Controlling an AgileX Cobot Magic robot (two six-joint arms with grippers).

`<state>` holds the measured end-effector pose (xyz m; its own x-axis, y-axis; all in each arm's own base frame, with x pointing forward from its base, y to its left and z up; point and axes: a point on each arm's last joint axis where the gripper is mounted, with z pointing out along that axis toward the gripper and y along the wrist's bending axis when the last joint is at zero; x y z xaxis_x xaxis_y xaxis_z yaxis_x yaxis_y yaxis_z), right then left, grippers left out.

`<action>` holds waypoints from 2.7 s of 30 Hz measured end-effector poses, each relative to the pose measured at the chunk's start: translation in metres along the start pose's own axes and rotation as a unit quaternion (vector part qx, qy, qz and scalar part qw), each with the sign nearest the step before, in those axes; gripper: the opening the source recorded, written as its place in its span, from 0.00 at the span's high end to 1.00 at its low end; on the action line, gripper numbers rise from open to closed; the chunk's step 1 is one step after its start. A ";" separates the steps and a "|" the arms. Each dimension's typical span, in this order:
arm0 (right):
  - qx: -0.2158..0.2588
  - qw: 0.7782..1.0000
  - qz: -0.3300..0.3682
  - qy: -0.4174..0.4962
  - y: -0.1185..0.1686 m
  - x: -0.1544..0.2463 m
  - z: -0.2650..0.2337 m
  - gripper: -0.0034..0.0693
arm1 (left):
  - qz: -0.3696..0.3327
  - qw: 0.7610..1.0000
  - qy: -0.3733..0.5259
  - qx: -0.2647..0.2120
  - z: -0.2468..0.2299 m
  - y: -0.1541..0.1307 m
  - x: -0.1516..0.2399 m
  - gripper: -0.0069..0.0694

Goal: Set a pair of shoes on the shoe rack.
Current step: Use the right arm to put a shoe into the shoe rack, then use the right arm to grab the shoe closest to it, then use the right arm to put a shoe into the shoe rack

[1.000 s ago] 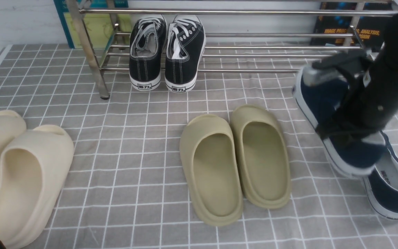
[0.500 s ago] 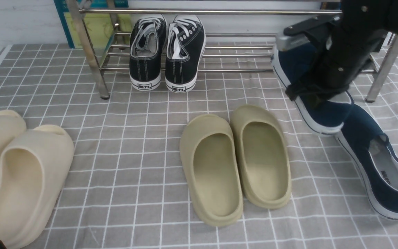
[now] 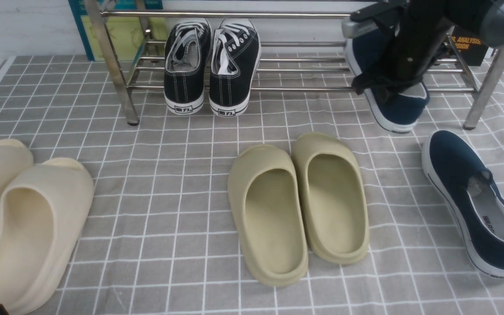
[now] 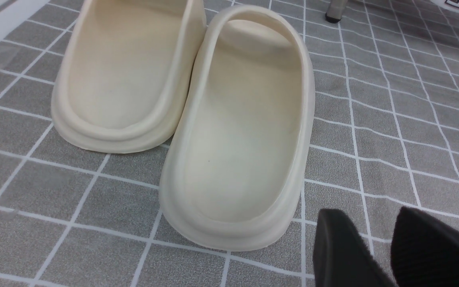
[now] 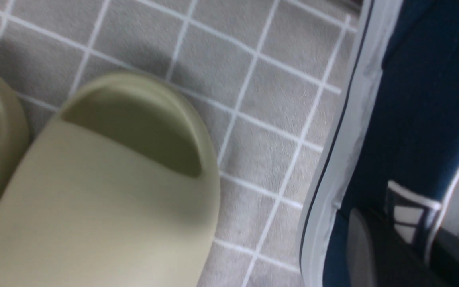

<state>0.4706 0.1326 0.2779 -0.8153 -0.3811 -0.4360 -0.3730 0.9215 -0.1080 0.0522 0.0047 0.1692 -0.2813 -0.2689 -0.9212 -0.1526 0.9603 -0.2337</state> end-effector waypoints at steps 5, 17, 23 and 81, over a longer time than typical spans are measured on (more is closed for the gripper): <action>-0.001 1.000 -0.008 -0.016 0.000 -0.006 0.005 0.88 | 0.000 1.000 0.000 0.000 0.000 0.000 0.000 0.62; 0.002 0.998 0.018 -0.052 0.000 -0.013 0.016 0.82 | 0.000 1.000 0.000 0.000 0.000 0.000 0.000 0.62; 0.006 0.997 0.043 -0.070 -0.004 -0.016 0.000 0.48 | 0.000 1.000 0.000 0.000 0.000 0.000 0.000 0.61; 0.030 0.991 0.109 0.078 -0.014 0.178 -0.068 0.90 | 0.000 1.000 0.000 0.000 0.000 0.000 0.000 0.61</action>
<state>0.3005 0.0469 0.2626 -0.9339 -0.1749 -0.3118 -0.1572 0.9842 -0.0814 0.0522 0.0047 0.1692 -0.2813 -0.2689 -0.9212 -0.1526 0.9603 -0.2337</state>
